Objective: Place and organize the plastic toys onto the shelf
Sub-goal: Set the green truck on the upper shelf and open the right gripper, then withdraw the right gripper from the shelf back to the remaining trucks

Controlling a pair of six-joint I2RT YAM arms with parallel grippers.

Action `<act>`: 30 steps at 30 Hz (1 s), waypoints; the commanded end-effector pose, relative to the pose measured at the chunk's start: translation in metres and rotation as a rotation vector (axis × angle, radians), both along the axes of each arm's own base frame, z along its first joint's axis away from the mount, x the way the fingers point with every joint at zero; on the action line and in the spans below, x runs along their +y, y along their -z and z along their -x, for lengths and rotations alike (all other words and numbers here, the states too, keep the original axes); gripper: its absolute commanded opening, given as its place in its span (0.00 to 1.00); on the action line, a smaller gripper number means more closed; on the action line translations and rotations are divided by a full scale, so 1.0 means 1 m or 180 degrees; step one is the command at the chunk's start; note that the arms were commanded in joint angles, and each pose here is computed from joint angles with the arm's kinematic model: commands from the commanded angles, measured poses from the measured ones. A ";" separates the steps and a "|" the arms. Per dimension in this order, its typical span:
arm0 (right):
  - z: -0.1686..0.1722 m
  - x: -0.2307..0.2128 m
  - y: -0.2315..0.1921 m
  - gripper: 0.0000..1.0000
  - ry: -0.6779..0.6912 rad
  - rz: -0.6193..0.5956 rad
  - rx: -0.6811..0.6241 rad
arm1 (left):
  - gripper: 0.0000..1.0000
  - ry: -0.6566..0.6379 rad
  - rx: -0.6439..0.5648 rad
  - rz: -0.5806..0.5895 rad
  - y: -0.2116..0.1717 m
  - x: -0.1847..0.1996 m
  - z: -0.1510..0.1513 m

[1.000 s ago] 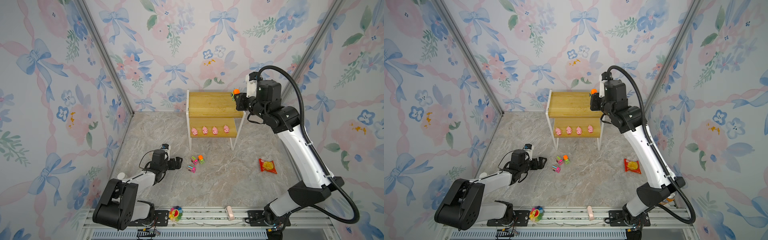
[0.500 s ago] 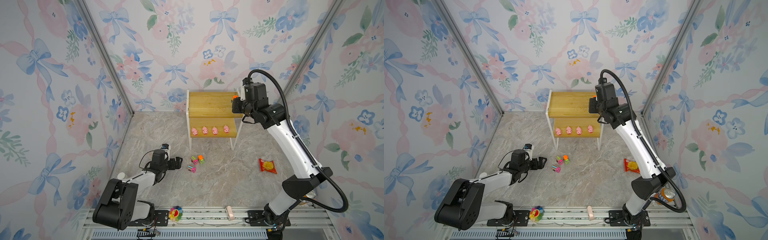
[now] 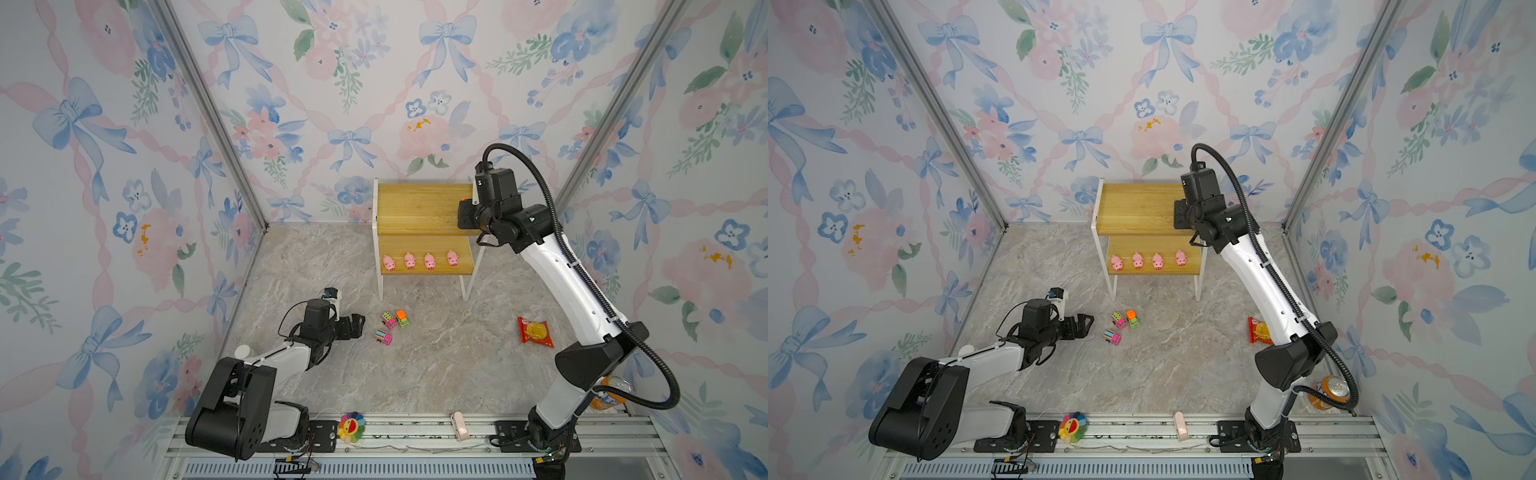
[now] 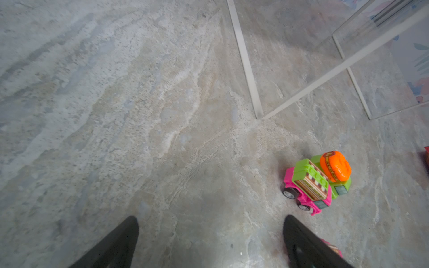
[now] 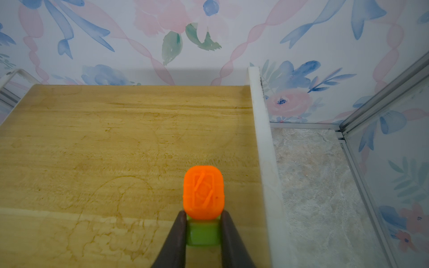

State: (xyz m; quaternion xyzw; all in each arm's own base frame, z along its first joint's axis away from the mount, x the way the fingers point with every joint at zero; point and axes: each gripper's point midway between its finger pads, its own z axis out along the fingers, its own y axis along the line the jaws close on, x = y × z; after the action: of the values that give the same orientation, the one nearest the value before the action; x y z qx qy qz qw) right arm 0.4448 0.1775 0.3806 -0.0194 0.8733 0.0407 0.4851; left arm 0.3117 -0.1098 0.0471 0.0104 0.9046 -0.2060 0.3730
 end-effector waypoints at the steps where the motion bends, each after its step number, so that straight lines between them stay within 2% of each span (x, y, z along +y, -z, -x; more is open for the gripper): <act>1: -0.001 -0.006 -0.007 0.32 0.0056 0.0012 -0.0039 | 0.98 0.0046 -0.0007 -0.0029 0.002 -0.002 0.001; 3: 0.000 -0.007 -0.009 0.40 0.0052 0.0005 -0.0059 | 0.98 0.0042 -0.0008 -0.0028 0.001 -0.001 0.001; 6: 0.002 -0.007 -0.012 0.44 0.0047 0.0008 -0.0086 | 0.98 0.0042 -0.0015 -0.0027 0.001 -0.002 0.000; 11: 0.008 -0.008 -0.025 0.46 -0.0003 -0.0009 -0.0200 | 0.98 0.0047 -0.0005 -0.0028 0.001 -0.002 0.000; 15: 0.024 -0.004 -0.046 0.51 -0.0113 0.0068 -0.0388 | 0.98 0.0050 0.0002 -0.0024 0.002 -0.002 0.000; 18: 0.048 -0.002 -0.066 0.55 -0.0216 0.0202 -0.0560 | 0.98 0.0054 0.0005 -0.0021 0.002 -0.003 0.000; 20: 0.064 0.009 -0.067 0.57 -0.0433 0.0323 -0.0633 | 0.98 0.0050 0.0006 -0.0020 0.002 -0.002 0.000; 24: 0.101 0.035 -0.035 0.62 -0.1038 0.0383 -0.0498 | 0.98 0.0060 0.0010 -0.0020 0.002 -0.003 0.000; 30: 0.147 0.067 0.073 0.63 -0.1600 0.0285 0.0030 | 0.98 0.0095 0.0023 -0.0003 0.003 -0.005 0.001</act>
State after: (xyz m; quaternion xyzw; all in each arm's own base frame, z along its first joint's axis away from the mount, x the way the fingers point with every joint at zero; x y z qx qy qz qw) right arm 0.3106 0.2193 0.3565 -0.2171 0.8347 0.0951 0.4972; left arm 0.3115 -0.1099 0.0461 0.0103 0.9052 -0.2061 0.3715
